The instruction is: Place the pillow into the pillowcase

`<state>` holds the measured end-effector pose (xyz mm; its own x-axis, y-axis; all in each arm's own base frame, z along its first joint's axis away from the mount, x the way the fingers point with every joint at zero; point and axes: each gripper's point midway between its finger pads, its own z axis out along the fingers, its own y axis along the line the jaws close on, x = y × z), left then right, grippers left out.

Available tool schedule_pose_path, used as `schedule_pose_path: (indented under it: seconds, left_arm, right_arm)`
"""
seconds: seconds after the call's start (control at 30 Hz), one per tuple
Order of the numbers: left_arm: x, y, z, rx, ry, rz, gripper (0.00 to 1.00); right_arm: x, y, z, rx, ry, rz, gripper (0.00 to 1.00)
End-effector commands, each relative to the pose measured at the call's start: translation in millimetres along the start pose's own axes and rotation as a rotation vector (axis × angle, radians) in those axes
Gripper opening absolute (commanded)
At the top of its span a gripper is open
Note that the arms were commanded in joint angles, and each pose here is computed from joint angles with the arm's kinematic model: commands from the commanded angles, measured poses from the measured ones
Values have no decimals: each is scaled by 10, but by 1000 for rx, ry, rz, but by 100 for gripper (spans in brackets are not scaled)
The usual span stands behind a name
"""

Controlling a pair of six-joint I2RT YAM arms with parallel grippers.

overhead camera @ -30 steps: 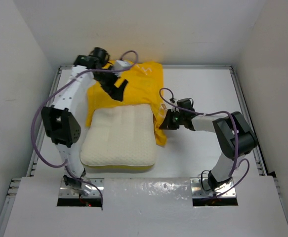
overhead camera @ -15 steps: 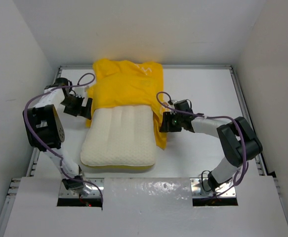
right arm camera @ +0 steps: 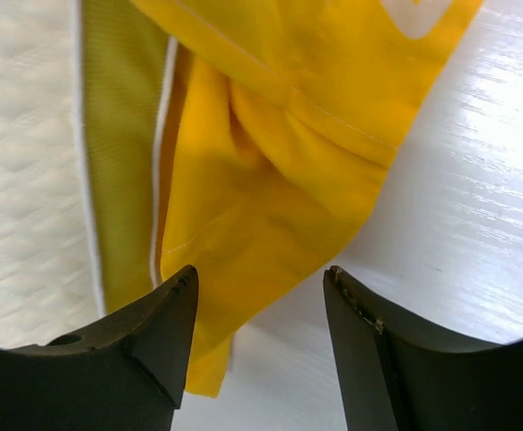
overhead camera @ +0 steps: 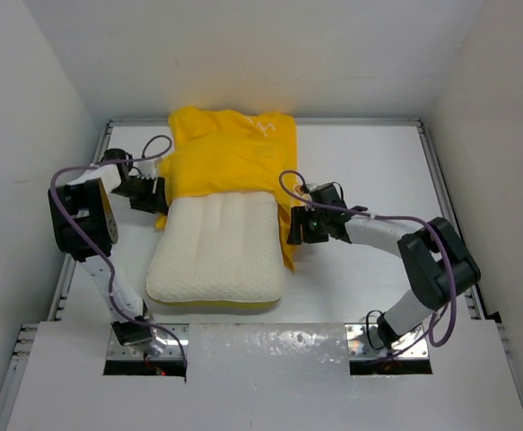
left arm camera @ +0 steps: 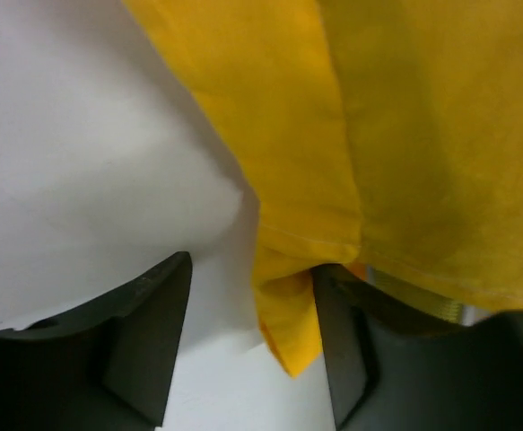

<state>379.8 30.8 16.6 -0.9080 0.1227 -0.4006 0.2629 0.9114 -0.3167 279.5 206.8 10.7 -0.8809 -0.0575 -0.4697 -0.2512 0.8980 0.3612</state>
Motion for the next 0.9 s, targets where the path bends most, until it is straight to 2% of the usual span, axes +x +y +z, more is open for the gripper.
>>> schedule_pose_path:
  seconds: [0.0, 0.07, 0.17, 0.23, 0.27, 0.37, 0.47, 0.53, 0.57, 0.63, 0.7, 0.73, 0.8, 0.83, 0.87]
  left_arm:
    - [294, -196, 101, 123, 81, -38, 50]
    - [320, -289, 89, 176, 90, -43, 42]
    - [357, -401, -19, 222, 112, -24, 41]
    - [445, -466, -87, 243, 142, -7, 47]
    - [463, -485, -127, 241, 144, 1, 57]
    - [589, -543, -173, 247, 166, 12, 66]
    - [699, -581, -62, 270, 169, -19, 66]
    - [721, -589, 68, 302, 184, -58, 61]
    - [728, -598, 98, 321, 195, -67, 48]
    - [702, -614, 128, 362, 210, -77, 36]
    - [681, -603, 135, 364, 208, -73, 2]
    - [663, -599, 121, 356, 200, -66, 0]
    - [658, -612, 95, 356, 189, -48, 0]
    - [634, -622, 47, 351, 177, -35, 0]
    - [655, -632, 10, 356, 177, -27, 0]
  right_arm:
    - [-236, 226, -90, -63, -67, -21, 58]
    - [-250, 252, -72, -64, -65, -14, 59]
    - [-211, 256, -35, -47, -47, -12, 59]
    - [-145, 166, 7, 5, -29, 6, 59]
    - [-120, 156, 15, 7, -21, 9, 59]
    - [-56, 183, 13, 13, -11, -9, 59]
    - [-28, 183, 56, 10, -11, 8, 59]
    - [34, 230, 157, -20, 26, 27, 58]
    - [66, 235, 194, -27, 41, 44, 56]
    - [168, 201, 271, -15, 72, 87, 52]
    - [250, 115, 271, 28, 92, 120, 46]
    - [310, 69, 242, 48, 97, 122, 44]
    - [350, -23, 199, 88, 95, 111, 31]
    - [370, -45, 170, 93, 94, 105, 23]
    - [386, -40, 156, 85, 101, 102, 5]
